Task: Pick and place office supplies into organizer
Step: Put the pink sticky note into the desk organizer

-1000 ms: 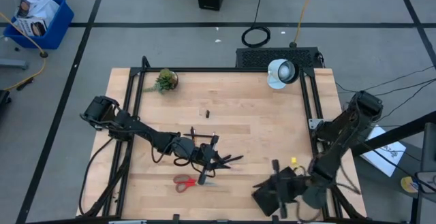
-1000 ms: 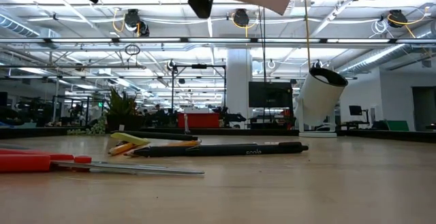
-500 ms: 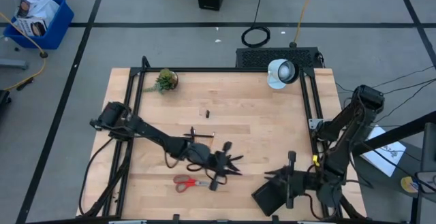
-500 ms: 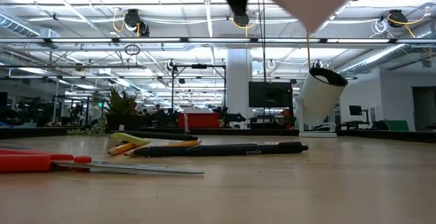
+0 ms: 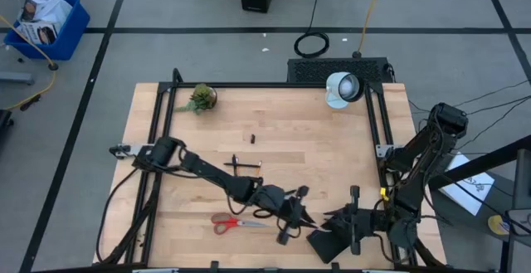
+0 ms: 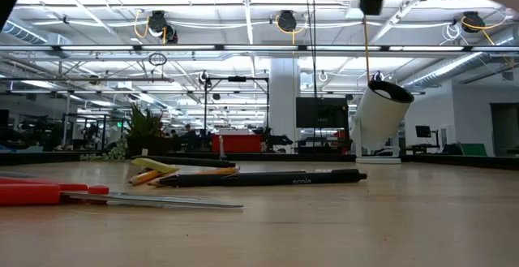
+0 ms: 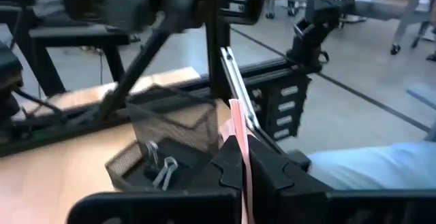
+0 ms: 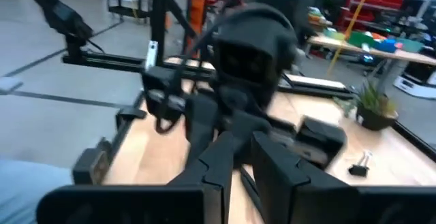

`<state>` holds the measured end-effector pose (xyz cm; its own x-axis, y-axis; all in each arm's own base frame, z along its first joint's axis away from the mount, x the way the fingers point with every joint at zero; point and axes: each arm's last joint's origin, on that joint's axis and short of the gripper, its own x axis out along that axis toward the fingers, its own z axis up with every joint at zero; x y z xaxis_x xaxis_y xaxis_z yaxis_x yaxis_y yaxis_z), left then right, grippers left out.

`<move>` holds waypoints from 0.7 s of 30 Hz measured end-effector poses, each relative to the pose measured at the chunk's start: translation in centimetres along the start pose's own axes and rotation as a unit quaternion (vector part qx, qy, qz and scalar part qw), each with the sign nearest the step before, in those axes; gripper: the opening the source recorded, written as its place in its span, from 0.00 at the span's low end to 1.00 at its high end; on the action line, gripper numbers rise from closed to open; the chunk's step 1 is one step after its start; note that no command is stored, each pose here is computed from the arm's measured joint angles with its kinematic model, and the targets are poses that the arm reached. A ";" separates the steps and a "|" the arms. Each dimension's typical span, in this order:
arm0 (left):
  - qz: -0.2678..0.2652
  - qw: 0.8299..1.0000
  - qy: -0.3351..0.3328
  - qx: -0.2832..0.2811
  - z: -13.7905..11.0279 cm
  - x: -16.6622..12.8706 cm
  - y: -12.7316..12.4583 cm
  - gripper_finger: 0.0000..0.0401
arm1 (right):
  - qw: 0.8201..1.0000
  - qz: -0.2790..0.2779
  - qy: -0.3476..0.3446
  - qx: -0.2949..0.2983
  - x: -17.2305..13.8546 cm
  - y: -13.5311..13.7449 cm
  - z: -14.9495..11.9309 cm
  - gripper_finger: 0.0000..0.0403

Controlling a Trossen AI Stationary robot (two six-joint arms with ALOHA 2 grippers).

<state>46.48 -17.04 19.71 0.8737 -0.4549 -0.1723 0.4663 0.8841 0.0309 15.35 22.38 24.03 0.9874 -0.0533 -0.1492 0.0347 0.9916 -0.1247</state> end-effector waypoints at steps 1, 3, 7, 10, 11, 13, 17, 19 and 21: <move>0.000 1.000 0.002 0.001 -0.1 0.1 0.0 0.03 | 1.000 0.006 -0.006 -0.003 -0.3 0.1 0.2 0.11; -0.005 1.000 0.006 0.004 -0.5 0.6 0.1 0.04 | 1.000 0.019 -0.023 -0.010 -0.9 0.4 0.8 0.11; -0.017 0.999 0.007 0.047 -0.8 1.0 -0.4 0.01 | 0.998 0.036 -0.055 -0.023 -2.1 0.6 2.1 0.11; -0.022 0.997 0.001 0.067 -0.7 1.1 -0.9 0.02 | 0.997 0.041 -0.065 -0.019 -2.4 0.5 2.5 0.11; -0.025 0.997 0.001 0.075 -0.7 1.1 -0.9 0.03 | 0.997 0.041 -0.065 -0.019 -2.4 0.5 2.5 0.11; -0.034 0.995 0.001 0.089 -0.8 1.1 -1.1 0.05 | 0.997 0.042 -0.065 -0.013 -2.4 0.5 2.5 0.11; -0.034 0.993 -0.002 0.115 -0.7 1.2 -1.2 0.03 | 0.997 0.046 -0.060 0.009 -2.4 0.5 2.0 0.11; -0.034 0.992 -0.012 0.122 -0.6 1.2 -1.2 0.01 | 0.997 0.046 -0.057 0.015 -2.4 0.4 1.5 0.11; -0.033 0.991 -0.017 0.128 -0.4 1.1 -1.2 0.02 | 0.997 0.046 -0.057 0.026 -2.4 0.3 1.0 0.11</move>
<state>46.87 -18.55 19.06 0.8422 -0.5180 -0.1496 0.5388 0.7979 0.2703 13.14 22.89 25.36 0.9977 0.0495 -0.0456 -0.0524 0.9965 -0.0644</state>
